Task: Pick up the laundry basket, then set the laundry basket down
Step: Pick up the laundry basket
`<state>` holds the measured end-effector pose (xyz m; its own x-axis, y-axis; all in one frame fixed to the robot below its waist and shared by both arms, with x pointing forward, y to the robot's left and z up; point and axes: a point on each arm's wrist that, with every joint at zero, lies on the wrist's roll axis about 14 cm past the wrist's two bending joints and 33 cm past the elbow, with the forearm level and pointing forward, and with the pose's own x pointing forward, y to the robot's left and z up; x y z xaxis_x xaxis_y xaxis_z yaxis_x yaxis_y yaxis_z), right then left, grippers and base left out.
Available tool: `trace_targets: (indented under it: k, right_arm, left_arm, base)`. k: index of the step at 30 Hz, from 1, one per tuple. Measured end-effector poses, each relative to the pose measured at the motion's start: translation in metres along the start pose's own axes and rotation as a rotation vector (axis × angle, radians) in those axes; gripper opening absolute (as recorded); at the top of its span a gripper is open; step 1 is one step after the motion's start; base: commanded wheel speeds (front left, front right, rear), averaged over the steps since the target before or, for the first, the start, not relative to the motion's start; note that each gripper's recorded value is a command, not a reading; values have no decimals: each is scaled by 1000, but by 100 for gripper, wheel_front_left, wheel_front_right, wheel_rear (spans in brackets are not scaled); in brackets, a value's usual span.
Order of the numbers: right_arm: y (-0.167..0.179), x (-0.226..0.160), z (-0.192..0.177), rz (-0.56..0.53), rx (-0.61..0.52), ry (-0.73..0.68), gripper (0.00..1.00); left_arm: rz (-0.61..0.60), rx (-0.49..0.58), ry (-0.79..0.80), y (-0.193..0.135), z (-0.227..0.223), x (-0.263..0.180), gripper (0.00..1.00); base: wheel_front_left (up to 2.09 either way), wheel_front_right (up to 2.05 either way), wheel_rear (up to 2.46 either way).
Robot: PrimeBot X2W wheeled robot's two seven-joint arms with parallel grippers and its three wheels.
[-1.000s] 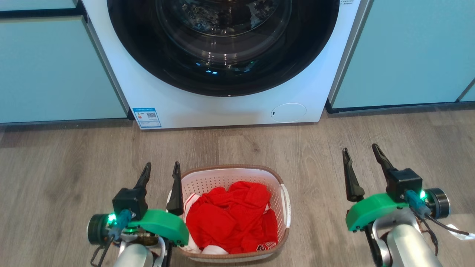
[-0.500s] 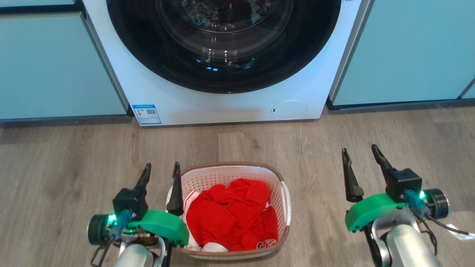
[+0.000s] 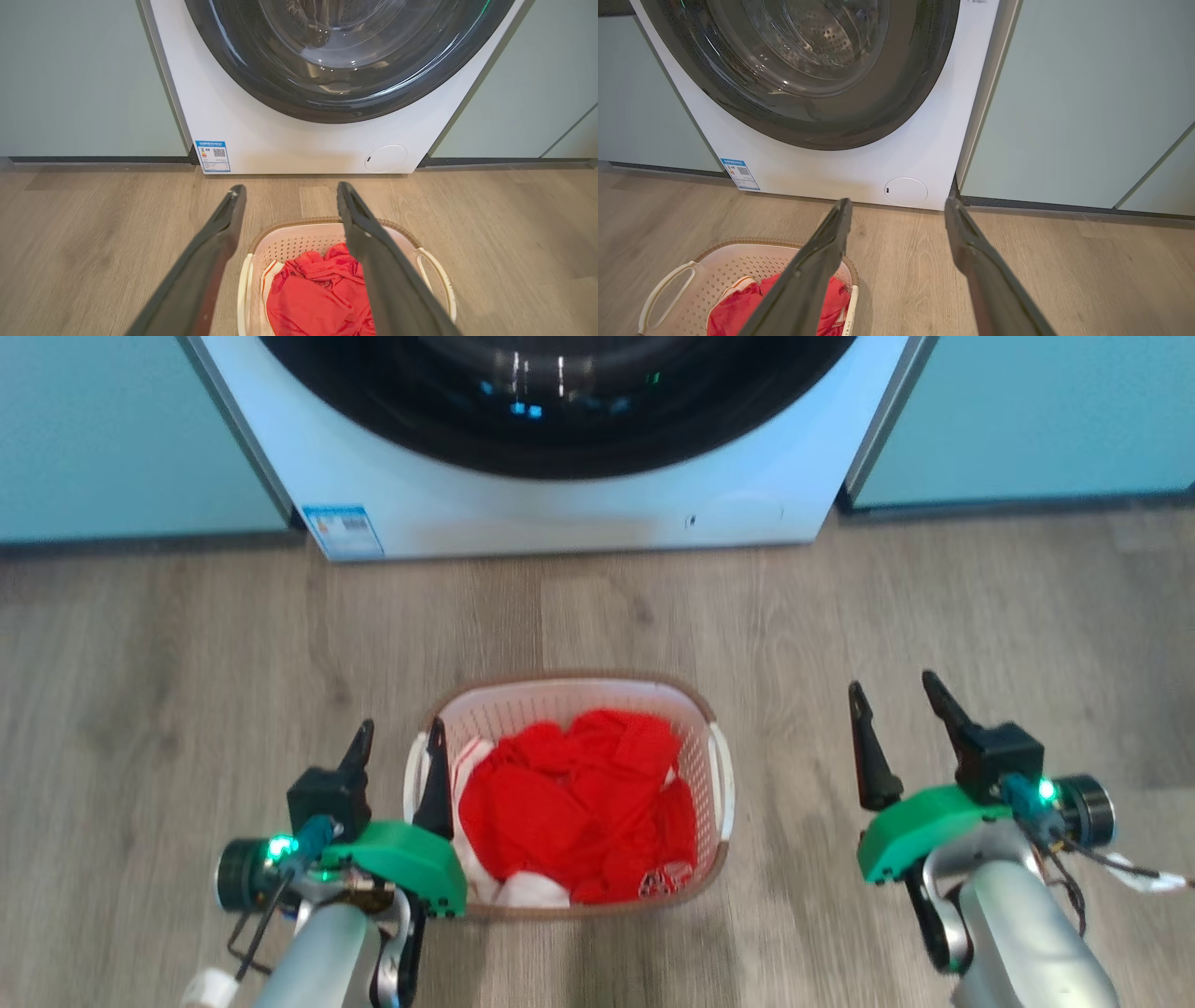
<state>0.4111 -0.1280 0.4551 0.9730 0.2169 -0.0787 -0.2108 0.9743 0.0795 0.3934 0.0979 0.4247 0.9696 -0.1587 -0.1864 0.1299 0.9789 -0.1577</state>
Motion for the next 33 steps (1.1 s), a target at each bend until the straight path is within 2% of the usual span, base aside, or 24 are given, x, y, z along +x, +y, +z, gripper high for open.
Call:
trace_targets:
  k: [8, 11, 16, 24, 33]
  right_arm:
    - [4, 45, -38, 50, -10, 98, 100]
    - [1, 56, -67, 58, -15, 178, 100]
    - [2, 61, -126, 77, 8, 348, 100]
    - [4, 72, -190, 106, 51, 554, 100]
    - [18, 68, -237, 139, 132, 710, 100]
  left_arm:
    - [10, 44, 144, 16, -48, 40, 100]
    - [-9, 61, 189, 19, -65, 56, 100]
    - [-28, 57, 336, 23, -116, 68, 100]
    - [-15, 55, 541, 41, -180, 77, 100]
    - [-1, 94, 712, 63, -228, 74, 100]
  base:
    - [0, 0, 0]
    - [0, 0, 0]
    - [0, 0, 0]
    - [0, 0, 0]
    - [0, 0, 0]
